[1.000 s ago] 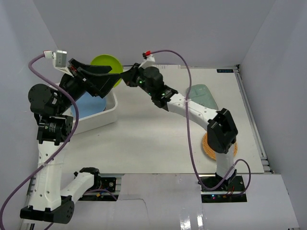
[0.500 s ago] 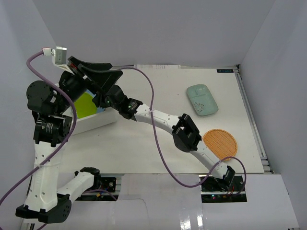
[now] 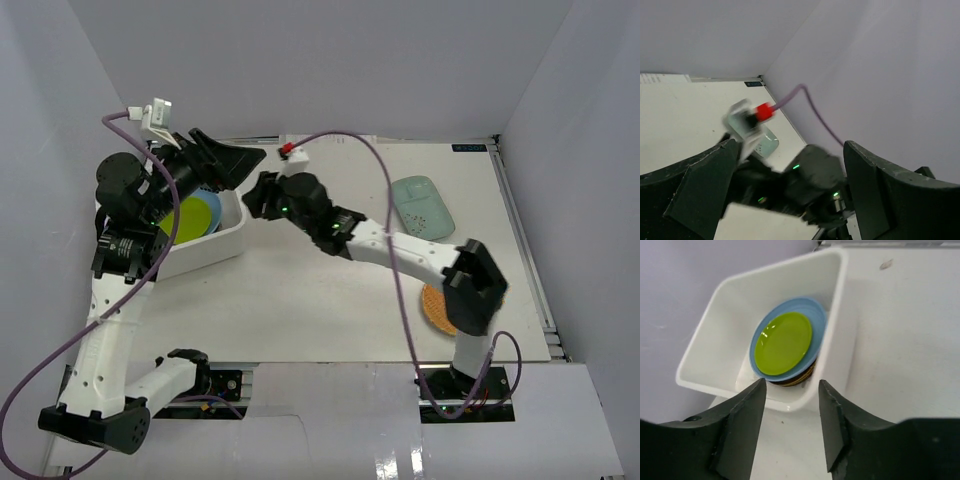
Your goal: Place the plates into the plastic bin on the countertop
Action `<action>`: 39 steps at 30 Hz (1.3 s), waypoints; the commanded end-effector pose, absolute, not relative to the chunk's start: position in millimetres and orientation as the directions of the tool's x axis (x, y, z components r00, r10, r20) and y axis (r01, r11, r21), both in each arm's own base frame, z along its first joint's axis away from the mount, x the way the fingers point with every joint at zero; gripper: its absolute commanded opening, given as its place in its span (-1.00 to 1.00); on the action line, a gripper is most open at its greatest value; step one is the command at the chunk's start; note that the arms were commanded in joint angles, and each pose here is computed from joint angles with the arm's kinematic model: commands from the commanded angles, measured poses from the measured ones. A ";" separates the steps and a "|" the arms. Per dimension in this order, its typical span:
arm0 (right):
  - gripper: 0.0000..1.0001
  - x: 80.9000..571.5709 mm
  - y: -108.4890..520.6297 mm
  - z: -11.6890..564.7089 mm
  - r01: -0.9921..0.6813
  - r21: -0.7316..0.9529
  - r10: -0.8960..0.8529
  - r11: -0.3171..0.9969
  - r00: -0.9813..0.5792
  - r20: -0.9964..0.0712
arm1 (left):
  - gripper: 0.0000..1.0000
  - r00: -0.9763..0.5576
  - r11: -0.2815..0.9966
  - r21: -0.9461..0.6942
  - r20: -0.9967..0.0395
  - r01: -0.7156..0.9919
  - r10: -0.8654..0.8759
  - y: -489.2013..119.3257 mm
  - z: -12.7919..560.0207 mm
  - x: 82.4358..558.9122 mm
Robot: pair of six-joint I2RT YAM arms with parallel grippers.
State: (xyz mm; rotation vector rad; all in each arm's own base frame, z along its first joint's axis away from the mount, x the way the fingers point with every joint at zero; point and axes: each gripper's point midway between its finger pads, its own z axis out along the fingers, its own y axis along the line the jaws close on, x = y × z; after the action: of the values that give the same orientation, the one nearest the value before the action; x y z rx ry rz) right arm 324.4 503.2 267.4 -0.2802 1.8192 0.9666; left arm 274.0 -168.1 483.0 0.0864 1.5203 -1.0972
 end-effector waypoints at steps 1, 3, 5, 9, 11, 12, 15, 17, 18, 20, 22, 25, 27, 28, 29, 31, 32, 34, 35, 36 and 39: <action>0.01 363.0 387.3 348.4 -0.498 0.571 0.488 0.652 -0.300 -0.819 | 0.93 -0.412 0.510 -0.659 -0.749 0.553 -0.520 -181.5 451.0 281.4; -0.06 364.7 329.4 281.5 -0.392 0.576 0.456 0.718 -0.360 -0.814 | 0.89 -0.484 0.487 -0.682 -0.730 0.545 -0.482 -209.5 426.6 280.3; -0.11 366.7 245.9 252.9 -0.267 0.579 0.491 0.771 -0.329 -0.806 | 0.88 -0.558 0.502 -0.683 -0.727 0.530 -0.400 -253.9 384.5 278.1; -0.23 349.4 130.8 223.6 -0.097 0.580 0.535 0.809 -0.286 -0.795 | 0.88 -0.683 0.550 -0.673 -0.692 0.495 -0.232 -329.4 300.6 265.7; -0.24 338.2 69.0 223.3 0.017 0.588 0.577 0.809 -0.213 -0.788 | 0.86 -0.714 0.552 -0.664 -0.680 0.505 -0.165 -362.4 271.7 253.1; -0.23 328.9 60.3 210.5 0.019 0.587 0.575 0.809 -0.235 -0.784 | 0.83 -0.748 0.576 -0.658 -0.654 0.486 -0.117 -378.7 239.0 255.4; -0.24 311.5 14.3 211.9 0.064 0.596 0.597 0.800 -0.179 -0.782 | 0.78 -0.785 0.565 -0.640 -0.619 0.521 0.023 -431.6 184.7 235.6; -0.24 303.2 10.1 213.8 0.048 0.605 0.602 0.795 -0.184 -0.777 | 0.75 -0.800 0.561 -0.634 -0.593 0.532 0.089 -456.6 158.8 220.0; -0.24 299.6 8.8 215.7 0.025 0.619 0.611 0.785 -0.193 -0.767 | 0.74 -0.817 0.552 -0.644 -0.561 0.530 0.130 -471.3 139.0 216.0; -0.24 296.3 12.0 221.4 -0.005 0.628 0.615 0.778 -0.197 -0.764 | 0.71 -0.834 0.537 -0.666 -0.532 0.518 0.144 -485.1 124.3 211.4; -0.24 295.2 19.4 227.5 -0.039 0.649 0.629 0.759 -0.212 -0.748 | 0.67 -0.856 0.529 -0.691 -0.493 0.492 0.153 -496.2 103.9 209.5; -0.24 295.8 30.3 233.7 -0.103 0.657 0.622 0.747 -0.244 -0.744 | 0.64 -0.875 0.498 -0.726 -0.453 0.474 0.172 -512.6 85.2 207.2; -0.24 294.9 27.5 240.4 -0.102 0.638 0.608 0.763 -0.223 -0.762 | 0.62 -0.883 0.501 -0.733 -0.437 0.459 0.170 -517.0 76.1 208.6; -0.24 294.7 26.5 248.6 -0.110 0.629 0.601 0.770 -0.206 -0.772 | 0.61 -0.889 0.504 -0.737 -0.422 0.450 0.177 -520.4 66.8 208.8; -0.24 293.1 30.3 254.0 -0.133 0.628 0.597 0.767 -0.211 -0.774 | 0.60 -0.893 0.495 -0.746 -0.411 0.446 0.184 -523.5 63.5 207.5; -0.24 292.1 32.5 266.1 -0.152 0.625 0.594 0.766 -0.207 -0.778 | 0.56 -0.898 0.476 -0.762 -0.385 0.439 0.212 -532.5 52.2 204.4; -0.24 291.4 33.8 269.2 -0.159 0.625 0.593 0.764 -0.209 -0.778 | 0.54 -0.901 0.475 -0.766 -0.378 0.434 0.214 -535.3 49.4 204.9; -0.24 289.3 36.0 274.3 -0.168 0.627 0.592 0.761 -0.214 -0.777 | 0.49 -0.903 0.481 -0.765 -0.367 0.429 0.221 -539.2 41.3 206.4; -0.24 287.5 37.9 281.0 -0.182 0.626 0.592 0.758 -0.211 -0.778 | 0.42 -0.905 0.490 -0.761 -0.361 0.426 0.225 -543.2 33.2 208.4; -0.24 285.1 39.5 285.0 -0.191 0.625 0.590 0.757 -0.209 -0.780 | 0.39 -0.908 0.504 -0.755 -0.351 0.419 0.229 -543.0 27.4 209.9; -0.24 280.9 44.3 296.2 -0.219 0.627 0.592 0.748 -0.208 -0.779 | 0.11 -0.915 0.511 -0.759 -0.337 0.403 0.220 -549.8 17.7 212.2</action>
State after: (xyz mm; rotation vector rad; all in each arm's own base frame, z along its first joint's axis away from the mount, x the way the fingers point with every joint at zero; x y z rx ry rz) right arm 288.4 35.2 266.9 0.3732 1.6660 0.7202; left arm 215.6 -553.8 45.2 0.5502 2.4671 -1.4195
